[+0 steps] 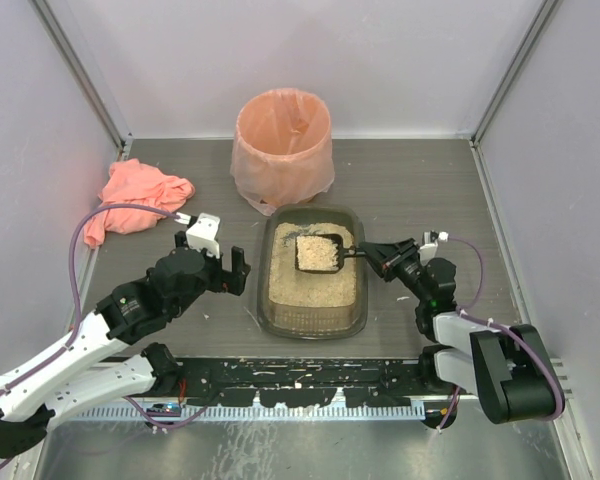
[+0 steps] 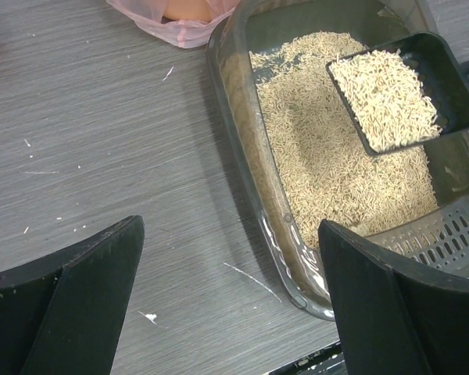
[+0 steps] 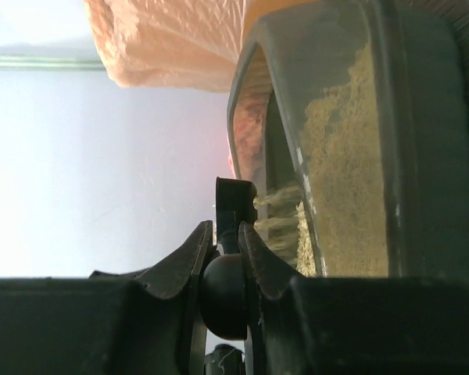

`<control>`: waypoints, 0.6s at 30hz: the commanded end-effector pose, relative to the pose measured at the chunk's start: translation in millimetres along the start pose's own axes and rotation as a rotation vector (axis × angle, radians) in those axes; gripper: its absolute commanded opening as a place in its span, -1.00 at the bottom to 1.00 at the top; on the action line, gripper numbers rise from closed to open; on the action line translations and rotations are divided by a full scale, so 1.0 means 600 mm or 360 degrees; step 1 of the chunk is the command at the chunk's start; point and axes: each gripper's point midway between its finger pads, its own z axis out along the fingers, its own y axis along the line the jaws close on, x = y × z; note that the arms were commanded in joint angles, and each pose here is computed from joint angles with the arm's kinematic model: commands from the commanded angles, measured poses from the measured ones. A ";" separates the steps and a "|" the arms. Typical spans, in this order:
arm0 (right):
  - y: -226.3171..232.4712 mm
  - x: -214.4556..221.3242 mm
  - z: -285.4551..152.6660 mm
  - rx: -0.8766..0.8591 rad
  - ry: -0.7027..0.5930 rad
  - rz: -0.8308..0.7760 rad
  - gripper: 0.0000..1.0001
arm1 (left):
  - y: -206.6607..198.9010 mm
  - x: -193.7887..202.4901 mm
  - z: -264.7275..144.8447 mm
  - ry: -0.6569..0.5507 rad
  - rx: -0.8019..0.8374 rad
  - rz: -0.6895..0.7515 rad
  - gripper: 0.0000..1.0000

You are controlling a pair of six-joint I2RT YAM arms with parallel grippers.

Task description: Clean the litter box

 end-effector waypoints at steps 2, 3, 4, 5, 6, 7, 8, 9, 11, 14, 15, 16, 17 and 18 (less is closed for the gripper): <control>0.052 -0.015 -0.005 -0.0197 -0.0036 -0.0024 -0.99 | -0.011 -0.033 0.000 -0.0116 0.0026 -0.0085 0.90; 0.054 -0.013 -0.003 -0.0200 -0.0030 -0.0051 -0.99 | -0.011 -0.032 0.000 -0.0113 0.0029 -0.0087 0.90; 0.063 0.003 0.004 -0.0212 0.0034 -0.0086 -0.99 | -0.010 -0.031 0.000 -0.0110 0.0027 -0.0088 0.90; 0.068 0.016 0.009 -0.0219 0.0085 -0.0127 -0.99 | -0.010 -0.030 0.001 -0.0110 0.0024 -0.0090 0.90; 0.067 0.015 0.008 -0.0218 0.0084 -0.0135 -0.99 | -0.008 -0.028 0.002 -0.0111 0.0014 -0.0089 0.90; 0.062 0.000 0.002 -0.0211 0.0031 -0.0117 -0.99 | -0.008 -0.028 0.003 -0.0111 0.0010 -0.0091 0.91; 0.057 -0.013 -0.004 -0.0203 -0.0028 -0.0105 -0.99 | -0.008 -0.029 0.003 -0.0112 0.0011 -0.0091 0.91; 0.059 -0.016 -0.004 -0.0202 -0.0051 -0.0118 -0.99 | -0.009 -0.028 0.002 -0.0106 0.0014 -0.0090 0.91; 0.071 0.008 0.009 -0.0201 0.0034 -0.0204 -0.99 | -0.009 -0.029 0.003 -0.0108 0.0012 -0.0090 0.91; 0.062 -0.017 -0.002 -0.0176 -0.0058 -0.0173 -0.99 | -0.009 -0.029 0.005 -0.0111 0.0010 -0.0089 0.91; 0.061 -0.022 -0.004 -0.0174 -0.0087 -0.0164 -0.99 | -0.010 -0.030 0.005 -0.0107 0.0011 -0.0089 0.91; 0.069 -0.013 0.000 -0.0191 -0.0053 -0.0189 -0.99 | -0.010 -0.029 0.006 -0.0104 0.0009 -0.0088 0.91; 0.077 0.002 0.006 -0.0208 0.0009 -0.0219 -0.99 | -0.009 -0.028 0.007 -0.0106 0.0004 -0.0090 0.92; 0.081 0.009 0.007 -0.0221 0.0037 -0.0222 -0.99 | -0.009 -0.027 0.008 -0.0108 0.0001 -0.0093 0.92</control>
